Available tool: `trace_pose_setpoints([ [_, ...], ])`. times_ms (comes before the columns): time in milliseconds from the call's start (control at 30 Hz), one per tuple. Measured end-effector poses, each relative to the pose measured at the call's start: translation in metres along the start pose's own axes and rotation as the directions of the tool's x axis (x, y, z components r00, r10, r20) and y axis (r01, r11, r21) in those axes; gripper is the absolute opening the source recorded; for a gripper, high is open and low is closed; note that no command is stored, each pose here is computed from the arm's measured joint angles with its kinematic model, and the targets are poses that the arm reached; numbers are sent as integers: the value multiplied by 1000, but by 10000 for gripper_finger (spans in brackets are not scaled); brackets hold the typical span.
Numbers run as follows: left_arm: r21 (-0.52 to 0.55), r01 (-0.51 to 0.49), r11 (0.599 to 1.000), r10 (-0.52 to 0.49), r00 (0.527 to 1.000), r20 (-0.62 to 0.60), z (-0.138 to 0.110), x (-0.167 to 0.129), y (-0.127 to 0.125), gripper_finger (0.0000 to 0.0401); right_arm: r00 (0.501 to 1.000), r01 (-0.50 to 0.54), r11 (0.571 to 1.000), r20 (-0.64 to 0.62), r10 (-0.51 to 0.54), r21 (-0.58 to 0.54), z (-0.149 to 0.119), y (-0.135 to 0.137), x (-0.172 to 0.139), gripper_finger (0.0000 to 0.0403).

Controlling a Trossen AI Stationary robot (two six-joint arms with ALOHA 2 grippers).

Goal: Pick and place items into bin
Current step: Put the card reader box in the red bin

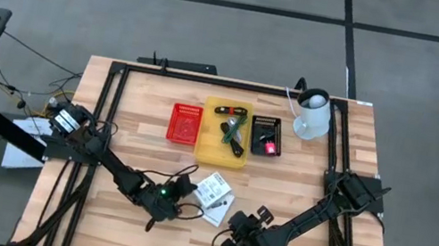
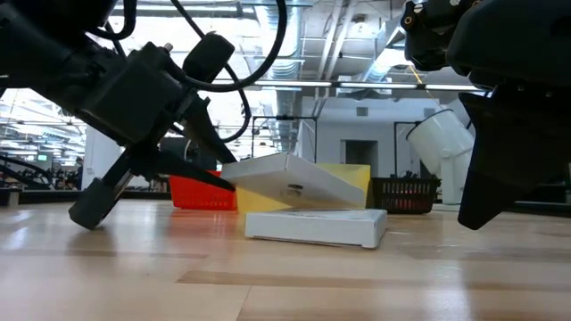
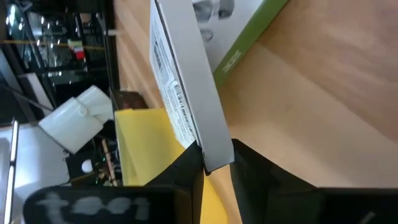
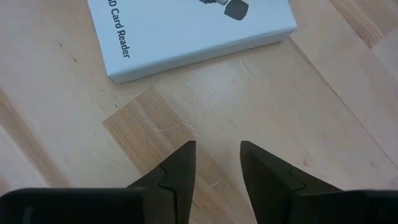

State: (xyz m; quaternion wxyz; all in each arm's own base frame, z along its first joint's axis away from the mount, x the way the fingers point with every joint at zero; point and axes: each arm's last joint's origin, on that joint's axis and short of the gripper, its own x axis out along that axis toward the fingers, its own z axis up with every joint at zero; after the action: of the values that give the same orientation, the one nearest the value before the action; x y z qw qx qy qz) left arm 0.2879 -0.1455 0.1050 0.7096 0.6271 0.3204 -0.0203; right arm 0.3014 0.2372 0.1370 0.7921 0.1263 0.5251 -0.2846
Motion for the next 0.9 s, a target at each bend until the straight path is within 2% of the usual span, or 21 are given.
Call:
trace_pose_setpoints([
  [433,7,-114,993,114,984,-139,-1,-4,2,51,1000,0,1000,0,0,0,0,0,0,121],
  [700,86,-241,967,255,930,-266,2,-13,6,51,1000,0,1000,0,0,-2,0,0,0,121],
  [900,91,-294,951,308,910,-278,6,-27,18,50,1000,-2,1000,1,2,-1,0,0,0,121],
])
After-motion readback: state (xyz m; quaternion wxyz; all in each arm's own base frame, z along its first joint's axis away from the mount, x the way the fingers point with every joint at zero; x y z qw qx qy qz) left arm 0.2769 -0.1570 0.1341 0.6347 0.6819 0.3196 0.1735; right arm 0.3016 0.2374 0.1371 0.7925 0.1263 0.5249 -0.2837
